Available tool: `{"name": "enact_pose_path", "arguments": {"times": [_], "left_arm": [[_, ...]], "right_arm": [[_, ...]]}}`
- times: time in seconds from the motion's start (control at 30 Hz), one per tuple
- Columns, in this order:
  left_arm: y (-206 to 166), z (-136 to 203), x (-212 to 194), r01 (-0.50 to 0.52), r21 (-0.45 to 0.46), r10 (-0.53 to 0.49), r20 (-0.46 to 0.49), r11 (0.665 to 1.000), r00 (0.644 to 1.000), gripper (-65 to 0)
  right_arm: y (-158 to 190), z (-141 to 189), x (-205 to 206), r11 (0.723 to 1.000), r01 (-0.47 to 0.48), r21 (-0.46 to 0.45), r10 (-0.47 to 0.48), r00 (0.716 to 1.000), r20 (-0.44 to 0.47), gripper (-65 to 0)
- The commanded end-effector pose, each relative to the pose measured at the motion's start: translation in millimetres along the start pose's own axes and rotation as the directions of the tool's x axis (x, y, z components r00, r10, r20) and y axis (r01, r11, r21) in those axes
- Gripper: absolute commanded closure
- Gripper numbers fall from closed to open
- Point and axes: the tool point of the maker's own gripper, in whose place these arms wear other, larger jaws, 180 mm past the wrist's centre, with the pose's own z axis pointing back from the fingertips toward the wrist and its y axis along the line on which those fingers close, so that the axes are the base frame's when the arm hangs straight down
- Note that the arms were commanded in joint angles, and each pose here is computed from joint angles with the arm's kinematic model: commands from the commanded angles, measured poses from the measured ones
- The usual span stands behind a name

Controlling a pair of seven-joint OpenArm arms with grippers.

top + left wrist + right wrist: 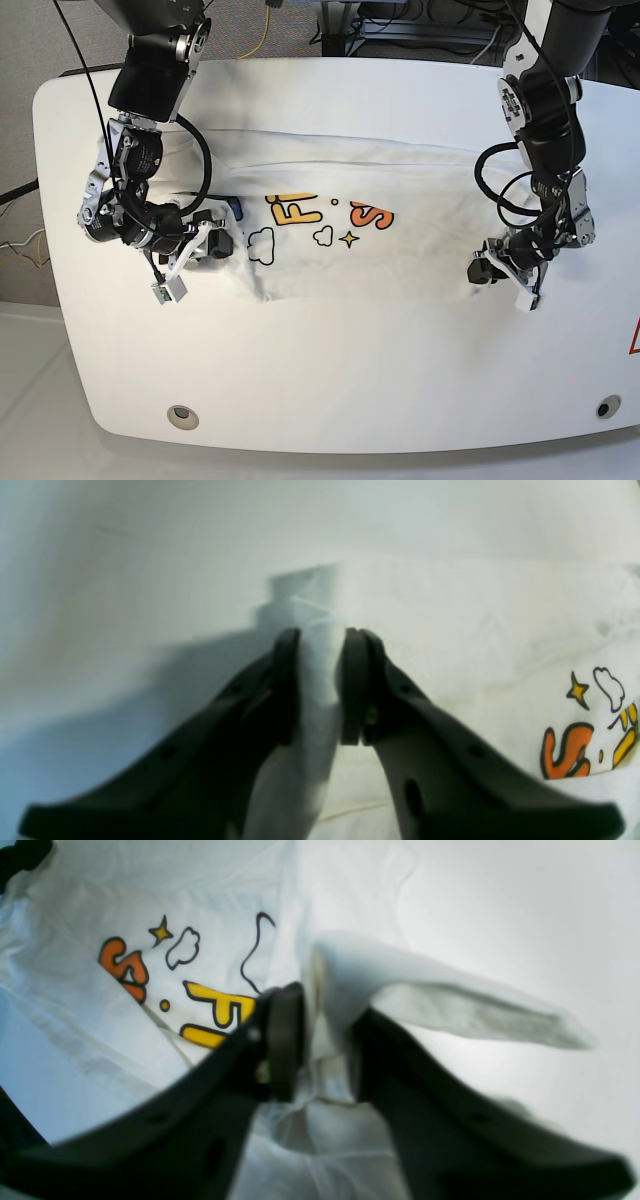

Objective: Fold the T-shirt properly
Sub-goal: 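Fold the shirt side inward with the left gripper toward the print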

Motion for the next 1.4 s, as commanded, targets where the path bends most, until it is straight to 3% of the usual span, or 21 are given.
{"name": "enact_pose_path", "arguments": {"times": [0.0, 0.23, 0.3, 0.87, 1.37], "left_arm": [[14, 8, -2, 0.032, 0.041, -0.030, -0.057, 0.999, 0.998, -12.5], [25, 15, -1, 0.039, 0.064, -0.035, -0.059, 0.997, 0.998, -12.5], [29, 18, 0, 0.041, 0.072, -0.037, -0.059, 0.997, 0.998, -12.5], [31, 19, 0, 0.042, 0.075, -0.038, -0.059, 0.996, 0.998, -12.6], [31, 19, -1, 0.043, 0.076, -0.038, -0.062, 0.996, 0.997, -12.6]], "right_arm": [[0, 8, 23, 1.000, -0.027, -0.006, 0.028, 0.997, 0.068, -31.7], [0, 9, 27, 1.000, -0.029, -0.007, 0.030, 0.996, 0.078, -61.1], [-1, 9, 29, 1.000, -0.030, -0.009, 0.031, 0.996, 0.083, -65.0], [7, 17, 38, 0.998, -0.063, -0.015, 0.064, 0.990, 0.124, -64.9], [22, 2, 24, 0.999, -0.028, 0.030, 0.025, 0.993, 0.115, -64.9]]}}
